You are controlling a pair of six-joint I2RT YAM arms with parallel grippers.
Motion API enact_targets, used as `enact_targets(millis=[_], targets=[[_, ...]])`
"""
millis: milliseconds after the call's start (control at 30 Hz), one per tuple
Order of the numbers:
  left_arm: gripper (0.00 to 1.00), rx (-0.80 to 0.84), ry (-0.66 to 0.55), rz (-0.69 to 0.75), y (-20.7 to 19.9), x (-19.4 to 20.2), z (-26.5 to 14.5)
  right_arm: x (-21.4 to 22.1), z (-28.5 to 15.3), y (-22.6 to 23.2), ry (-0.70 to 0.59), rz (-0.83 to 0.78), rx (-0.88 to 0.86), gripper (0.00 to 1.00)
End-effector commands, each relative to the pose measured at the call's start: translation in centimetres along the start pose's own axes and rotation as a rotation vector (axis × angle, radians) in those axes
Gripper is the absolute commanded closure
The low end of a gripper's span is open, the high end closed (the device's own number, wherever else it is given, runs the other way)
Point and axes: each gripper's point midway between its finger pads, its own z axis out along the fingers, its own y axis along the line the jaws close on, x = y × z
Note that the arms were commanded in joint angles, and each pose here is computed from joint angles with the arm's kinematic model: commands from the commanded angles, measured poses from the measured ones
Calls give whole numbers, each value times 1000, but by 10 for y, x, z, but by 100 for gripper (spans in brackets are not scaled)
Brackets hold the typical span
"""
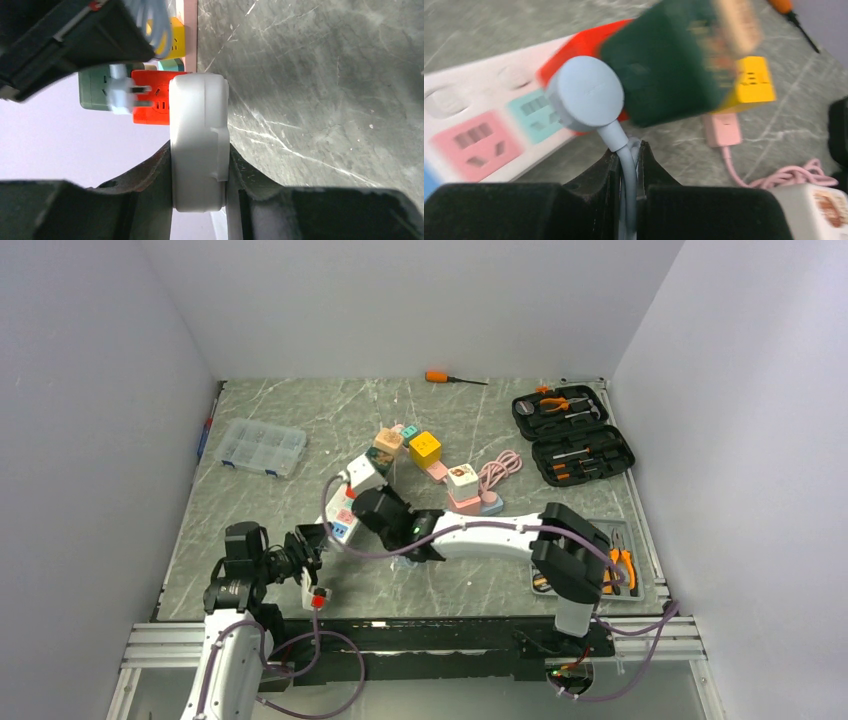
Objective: Pull the plug off the socket
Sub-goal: Remove the plug from the socket, then place the plug at the center of the board.
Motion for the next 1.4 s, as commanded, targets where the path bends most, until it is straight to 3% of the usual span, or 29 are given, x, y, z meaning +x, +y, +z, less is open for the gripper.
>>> enact_targets(millis=[0,133,367,733,767,900,1033,1167,1367], targets=[[100,21,-4,63,2,-2,-3,-37,-7,-83,-92,195,250,100],[100,19,5,68,1,1,-2,-28,-8,-74,-72,192,219,100],[100,-46,113,-4,10,33,1,14,-23,-17,-7,106,107,100],[100,-31,230,-34,10,74,4,66,-43,52,105,108,-81,100],[100,-26,246,-35,9,78,4,68,-41,58,113,110,-98,98],[93,3,288,-59,0,88,2,69,-36,81,131,131,-169,65],[86,43,275,-41,-14,80,2,66,-33,98,143,142,-226,44],[77,101,257,-34,-33,71,3,60,-37,98,137,162,-247,30],[58,174,253,-87,-48,69,1,31,-50,68,87,209,-219,26]])
